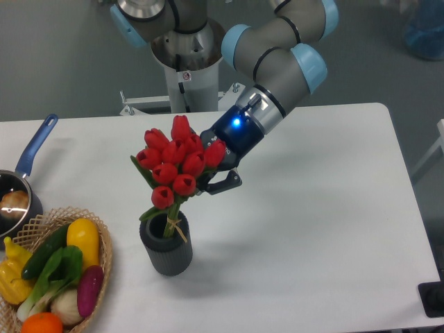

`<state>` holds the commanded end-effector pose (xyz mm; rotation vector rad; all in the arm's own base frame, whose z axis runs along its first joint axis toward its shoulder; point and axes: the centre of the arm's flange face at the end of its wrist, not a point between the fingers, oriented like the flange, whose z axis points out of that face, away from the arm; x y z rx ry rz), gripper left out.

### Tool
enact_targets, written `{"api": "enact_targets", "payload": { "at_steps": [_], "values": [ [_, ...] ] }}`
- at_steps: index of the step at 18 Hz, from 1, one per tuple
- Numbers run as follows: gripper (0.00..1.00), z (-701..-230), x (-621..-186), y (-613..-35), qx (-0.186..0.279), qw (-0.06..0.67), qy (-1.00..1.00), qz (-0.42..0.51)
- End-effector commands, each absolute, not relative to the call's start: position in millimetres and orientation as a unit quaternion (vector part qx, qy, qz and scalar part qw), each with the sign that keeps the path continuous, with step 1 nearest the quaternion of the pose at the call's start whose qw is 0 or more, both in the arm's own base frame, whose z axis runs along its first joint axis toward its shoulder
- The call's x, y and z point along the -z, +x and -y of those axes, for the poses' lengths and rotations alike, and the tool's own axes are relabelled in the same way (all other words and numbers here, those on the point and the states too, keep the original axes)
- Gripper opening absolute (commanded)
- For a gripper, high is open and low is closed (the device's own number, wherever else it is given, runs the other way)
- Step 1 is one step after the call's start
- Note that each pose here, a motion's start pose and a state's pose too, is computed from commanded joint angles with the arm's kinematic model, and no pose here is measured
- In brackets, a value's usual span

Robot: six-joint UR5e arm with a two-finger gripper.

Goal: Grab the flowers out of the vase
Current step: 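Raise the tulip bouquet higher, clearing the vase rim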

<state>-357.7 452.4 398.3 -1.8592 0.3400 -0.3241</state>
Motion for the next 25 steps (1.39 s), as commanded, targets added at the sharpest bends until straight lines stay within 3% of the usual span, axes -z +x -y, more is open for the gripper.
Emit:
{"api": "enact_targets", "payload": {
  "at_steps": [12, 25],
  "values": [
    [0.38, -408.1, -438.2, -385.1, 0.110, 0.585, -0.799, -0.087],
    [0.38, -405.7, -461.8, -377.9, 0.137, 0.588, -0.796, -0.047]
  ]
}}
